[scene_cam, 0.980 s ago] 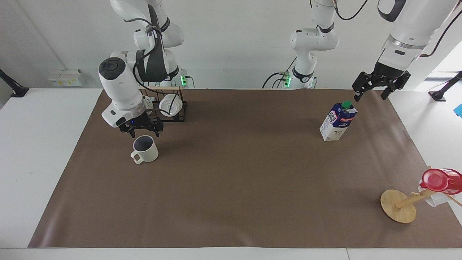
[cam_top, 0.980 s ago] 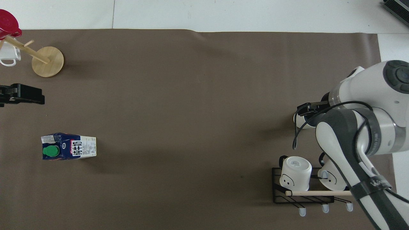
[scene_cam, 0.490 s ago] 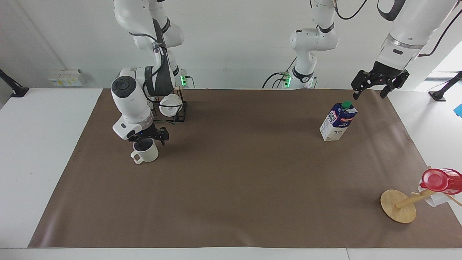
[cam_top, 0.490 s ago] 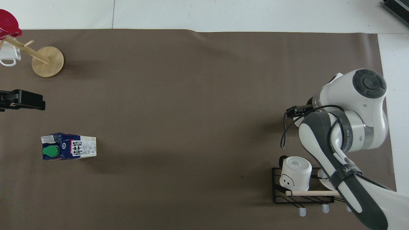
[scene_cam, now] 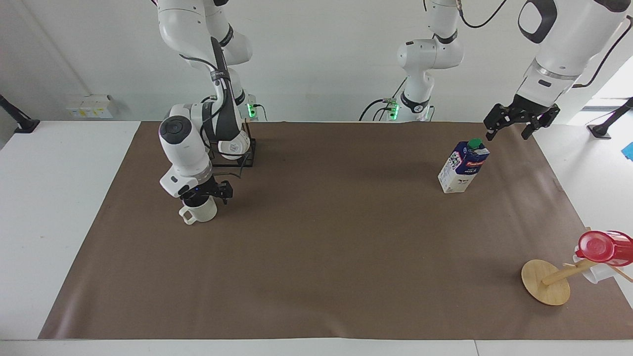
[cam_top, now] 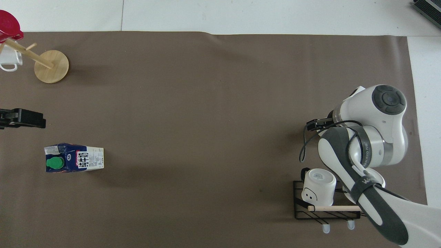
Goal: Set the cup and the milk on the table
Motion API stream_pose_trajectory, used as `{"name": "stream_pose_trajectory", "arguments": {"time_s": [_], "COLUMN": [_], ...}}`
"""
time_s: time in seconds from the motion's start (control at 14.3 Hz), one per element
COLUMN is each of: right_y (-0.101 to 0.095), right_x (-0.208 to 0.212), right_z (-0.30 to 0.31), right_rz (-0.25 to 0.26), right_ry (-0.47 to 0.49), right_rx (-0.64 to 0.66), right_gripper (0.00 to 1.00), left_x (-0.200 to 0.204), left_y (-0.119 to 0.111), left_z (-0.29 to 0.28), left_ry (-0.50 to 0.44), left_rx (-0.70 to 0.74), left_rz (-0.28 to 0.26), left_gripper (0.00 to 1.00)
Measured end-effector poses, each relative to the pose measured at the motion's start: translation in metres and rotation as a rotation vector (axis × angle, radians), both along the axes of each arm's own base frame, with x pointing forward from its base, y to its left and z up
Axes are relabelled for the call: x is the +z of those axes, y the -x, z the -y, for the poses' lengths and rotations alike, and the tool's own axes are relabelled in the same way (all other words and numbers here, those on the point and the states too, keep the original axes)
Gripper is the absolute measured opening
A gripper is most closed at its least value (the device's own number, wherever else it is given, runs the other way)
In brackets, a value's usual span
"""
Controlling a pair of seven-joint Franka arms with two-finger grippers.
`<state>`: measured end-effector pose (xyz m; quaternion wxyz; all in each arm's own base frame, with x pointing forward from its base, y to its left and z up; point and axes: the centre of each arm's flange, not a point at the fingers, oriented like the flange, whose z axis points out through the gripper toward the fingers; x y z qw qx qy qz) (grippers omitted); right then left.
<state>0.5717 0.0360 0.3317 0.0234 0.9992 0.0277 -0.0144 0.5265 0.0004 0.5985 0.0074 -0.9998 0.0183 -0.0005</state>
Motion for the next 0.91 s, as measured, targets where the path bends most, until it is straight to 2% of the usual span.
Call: {"name": "stream_pose_trajectory", "arguments": {"time_s": [0.42,0.49,0.56,0.63,0.91], "right_y": [-0.003,-0.003,-0.003,-0.003,-0.003], "right_x": [0.002,0.002,0.002,0.002,0.002], "right_z": [0.006,0.008,0.009,0.009,0.009], "right_rz": [0.021,0.020,0.020,0.020,0.020], "right_ry": [-0.016,-0.028,-0.038,-0.041,-0.046], "right_rx": [-0.025,-0.040,-0.050,-0.053,-0.070], "right_gripper": [1.00,0.96,0.96,0.89,0.41], "left_x": [-0.049,-0.055,-0.061,-0.067,-0.091], "left_y": [0.020,0.022,0.024,0.027,0.049], "left_z": [0.003,0.003,0.004,0.004,0.006], "left_ry": [-0.001,-0.001,-0.001,-0.001,-0.001], "left_rx": [-0.013,-0.015,-0.016,-0.017,-0.022], "left_rz": [-0.025,-0.027,-0.030,-0.032,-0.014], "left_gripper": [1.00,1.00,1.00,1.00,1.00]}}
